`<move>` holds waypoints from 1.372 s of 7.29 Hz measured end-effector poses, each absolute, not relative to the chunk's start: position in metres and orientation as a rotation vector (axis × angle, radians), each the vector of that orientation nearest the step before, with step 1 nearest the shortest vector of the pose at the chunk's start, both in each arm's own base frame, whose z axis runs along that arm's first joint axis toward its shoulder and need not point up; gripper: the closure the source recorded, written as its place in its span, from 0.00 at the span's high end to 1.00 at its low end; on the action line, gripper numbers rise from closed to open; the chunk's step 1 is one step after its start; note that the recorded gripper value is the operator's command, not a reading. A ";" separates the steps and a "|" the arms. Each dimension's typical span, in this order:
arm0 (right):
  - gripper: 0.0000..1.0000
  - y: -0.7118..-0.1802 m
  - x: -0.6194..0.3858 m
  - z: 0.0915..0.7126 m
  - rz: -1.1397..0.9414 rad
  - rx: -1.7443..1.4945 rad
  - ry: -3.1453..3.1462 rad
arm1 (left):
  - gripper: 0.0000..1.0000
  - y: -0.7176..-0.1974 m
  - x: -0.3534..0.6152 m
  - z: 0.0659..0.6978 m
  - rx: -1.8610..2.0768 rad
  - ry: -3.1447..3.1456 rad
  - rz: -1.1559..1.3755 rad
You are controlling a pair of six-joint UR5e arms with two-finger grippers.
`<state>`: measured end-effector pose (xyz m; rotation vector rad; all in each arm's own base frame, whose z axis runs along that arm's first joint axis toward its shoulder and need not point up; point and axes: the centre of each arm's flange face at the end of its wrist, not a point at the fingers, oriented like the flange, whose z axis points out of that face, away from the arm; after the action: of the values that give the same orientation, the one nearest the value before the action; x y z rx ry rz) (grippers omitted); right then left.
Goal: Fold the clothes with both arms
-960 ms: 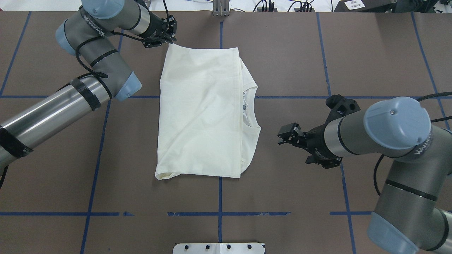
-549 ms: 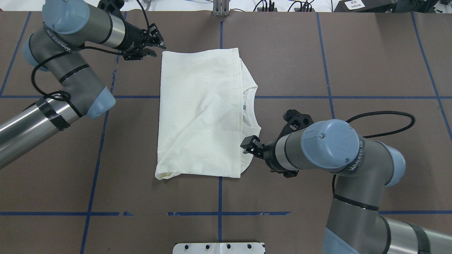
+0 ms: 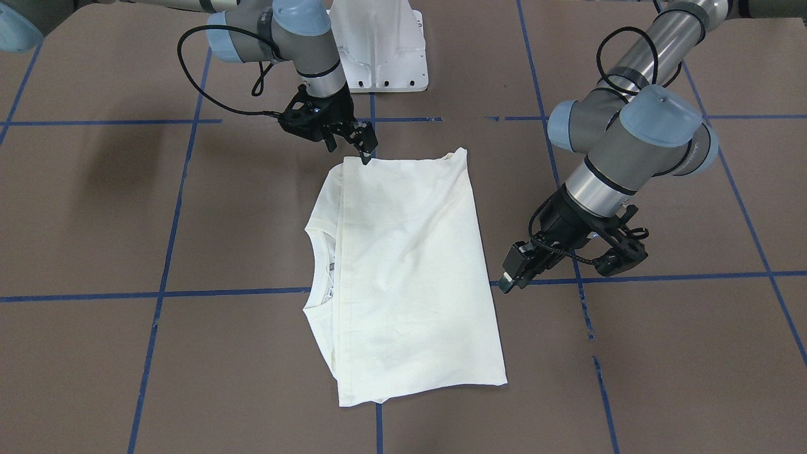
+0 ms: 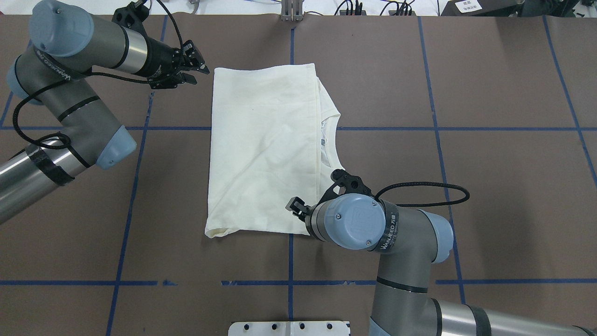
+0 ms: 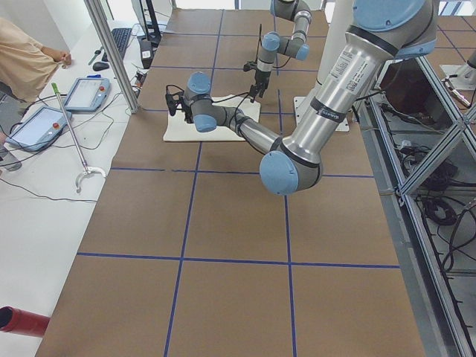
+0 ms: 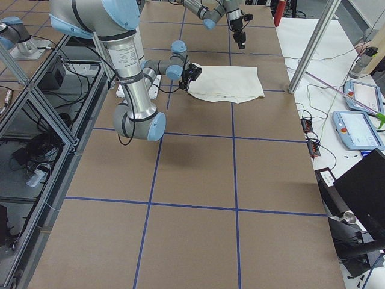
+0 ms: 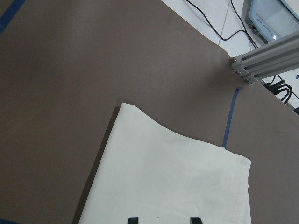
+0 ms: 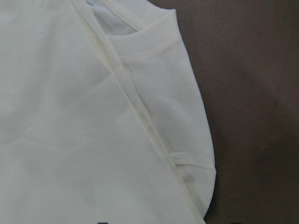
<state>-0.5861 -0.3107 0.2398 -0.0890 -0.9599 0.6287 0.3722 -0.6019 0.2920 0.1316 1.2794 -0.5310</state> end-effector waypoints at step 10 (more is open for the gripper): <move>0.00 -0.313 -0.556 0.243 0.636 -0.074 -0.972 | 0.48 -0.602 0.372 0.292 0.131 1.279 -0.533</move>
<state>-0.5563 -0.3135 0.2434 -0.0735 -0.9725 0.6356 0.3721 -0.6018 0.2920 0.1306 1.2795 -0.5327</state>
